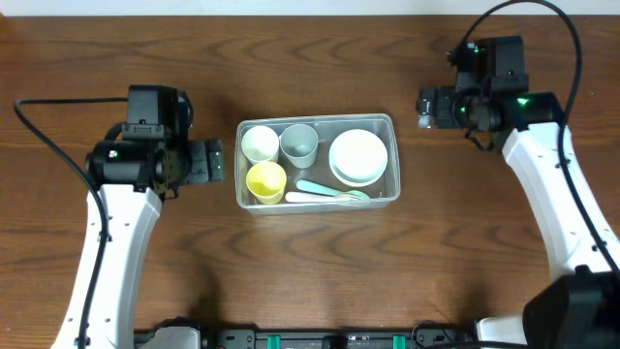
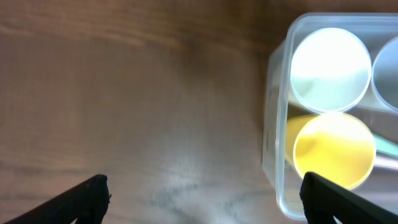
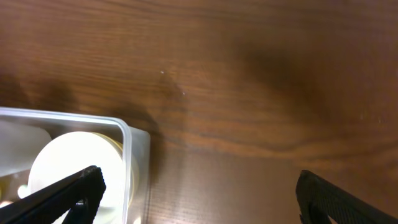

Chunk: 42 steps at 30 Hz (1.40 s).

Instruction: Pack container

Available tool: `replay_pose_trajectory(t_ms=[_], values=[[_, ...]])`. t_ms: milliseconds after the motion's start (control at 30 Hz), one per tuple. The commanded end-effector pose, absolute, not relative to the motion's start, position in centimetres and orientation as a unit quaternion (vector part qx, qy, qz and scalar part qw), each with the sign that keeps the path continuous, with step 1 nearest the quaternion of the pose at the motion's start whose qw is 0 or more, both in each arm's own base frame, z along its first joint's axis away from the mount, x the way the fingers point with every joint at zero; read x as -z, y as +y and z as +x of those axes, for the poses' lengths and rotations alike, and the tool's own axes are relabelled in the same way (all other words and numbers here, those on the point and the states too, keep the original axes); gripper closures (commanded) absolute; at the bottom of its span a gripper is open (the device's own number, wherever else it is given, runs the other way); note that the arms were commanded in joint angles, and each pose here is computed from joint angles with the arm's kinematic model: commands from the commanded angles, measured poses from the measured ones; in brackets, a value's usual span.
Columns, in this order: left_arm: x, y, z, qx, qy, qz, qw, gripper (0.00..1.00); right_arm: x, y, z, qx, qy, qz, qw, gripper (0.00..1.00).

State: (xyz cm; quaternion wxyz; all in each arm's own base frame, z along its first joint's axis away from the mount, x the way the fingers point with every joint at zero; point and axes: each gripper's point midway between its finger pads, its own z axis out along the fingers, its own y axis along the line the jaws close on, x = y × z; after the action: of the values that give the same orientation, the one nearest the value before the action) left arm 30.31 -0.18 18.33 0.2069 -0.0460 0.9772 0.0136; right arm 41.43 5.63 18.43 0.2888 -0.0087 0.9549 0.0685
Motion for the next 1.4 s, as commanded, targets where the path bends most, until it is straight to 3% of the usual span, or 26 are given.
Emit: replay_pose_trajectory(t_ms=[0, 333, 600, 933, 1367], values=[[-21.2, -0.2, 29.2, -0.010, 0.968, -0.049, 0.248, 0.02, -22.8, 3.4, 40.3, -0.042, 0.939, 0.057, 0.338, 0.01], [-28.2, 0.2, 20.3, 0.006, 0.910, -0.051, 0.412, 0.02, -29.8, 2.8, 31.7, -0.013, 0.899, 0.068, 0.433, 0.01], [-27.6, 0.5, 12.9, 0.023, 0.872, -0.069, 0.484, 0.02, -25.7, 2.2, 23.4, -0.024, 0.874, 0.079, 0.480, 0.01], [-28.3, 0.6, 11.7, 0.043, 0.851, -0.096, 0.514, 0.02, -20.3, 1.5, 20.3, -0.026, 0.880, 0.077, 0.469, 0.01], [-28.2, 0.6, 11.6, 0.043, 0.852, -0.096, 0.513, 0.02, -17.1, 0.7, 17.9, 0.002, 0.914, 0.067, 0.400, 0.01]])
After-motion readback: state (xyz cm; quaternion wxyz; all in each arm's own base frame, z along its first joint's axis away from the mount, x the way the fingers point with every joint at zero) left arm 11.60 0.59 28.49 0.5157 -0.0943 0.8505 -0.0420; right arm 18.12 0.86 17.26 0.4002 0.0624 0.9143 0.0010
